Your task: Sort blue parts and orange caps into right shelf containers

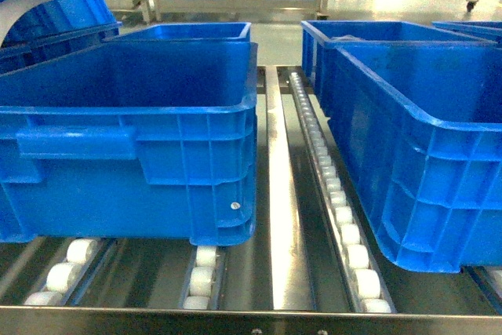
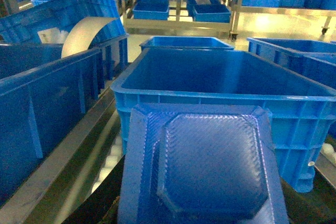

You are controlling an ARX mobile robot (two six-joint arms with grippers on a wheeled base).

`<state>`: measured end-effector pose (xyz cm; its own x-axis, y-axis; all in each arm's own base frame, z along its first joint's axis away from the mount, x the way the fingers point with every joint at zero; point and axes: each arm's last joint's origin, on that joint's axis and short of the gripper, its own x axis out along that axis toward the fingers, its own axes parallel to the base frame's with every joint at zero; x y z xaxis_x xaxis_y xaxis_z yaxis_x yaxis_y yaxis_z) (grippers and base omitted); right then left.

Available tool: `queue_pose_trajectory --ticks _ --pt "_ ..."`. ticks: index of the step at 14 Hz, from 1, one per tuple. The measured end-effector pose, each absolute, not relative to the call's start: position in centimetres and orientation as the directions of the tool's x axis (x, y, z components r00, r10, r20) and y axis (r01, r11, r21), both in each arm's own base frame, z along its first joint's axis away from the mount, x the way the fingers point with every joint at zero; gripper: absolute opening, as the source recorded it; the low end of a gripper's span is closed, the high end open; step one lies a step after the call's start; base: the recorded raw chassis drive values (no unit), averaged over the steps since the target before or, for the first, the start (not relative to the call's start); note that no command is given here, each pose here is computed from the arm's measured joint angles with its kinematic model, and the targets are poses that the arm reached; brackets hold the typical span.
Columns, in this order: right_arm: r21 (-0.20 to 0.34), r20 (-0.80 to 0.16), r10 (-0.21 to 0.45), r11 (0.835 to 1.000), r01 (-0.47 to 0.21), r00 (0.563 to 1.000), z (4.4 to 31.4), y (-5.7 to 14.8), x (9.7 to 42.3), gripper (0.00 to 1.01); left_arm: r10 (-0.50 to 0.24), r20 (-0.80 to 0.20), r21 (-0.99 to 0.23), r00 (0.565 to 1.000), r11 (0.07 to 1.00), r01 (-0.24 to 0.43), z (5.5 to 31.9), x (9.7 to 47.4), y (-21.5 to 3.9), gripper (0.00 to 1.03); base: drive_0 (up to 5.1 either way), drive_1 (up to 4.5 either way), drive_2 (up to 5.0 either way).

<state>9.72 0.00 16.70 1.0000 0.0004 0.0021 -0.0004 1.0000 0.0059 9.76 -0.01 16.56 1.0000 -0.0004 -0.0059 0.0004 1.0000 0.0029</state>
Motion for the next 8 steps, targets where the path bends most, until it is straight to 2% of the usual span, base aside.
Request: queue_pose_trajectory --ticks 8 --pt "0.006 0.002 0.0 1.0 0.0 1.0 16.7 0.0 9.72 0.44 -0.001 -0.006 0.003 1.0 1.0 0.001 16.56 9.76 -0.01 0.43 0.0 0.0 0.0"
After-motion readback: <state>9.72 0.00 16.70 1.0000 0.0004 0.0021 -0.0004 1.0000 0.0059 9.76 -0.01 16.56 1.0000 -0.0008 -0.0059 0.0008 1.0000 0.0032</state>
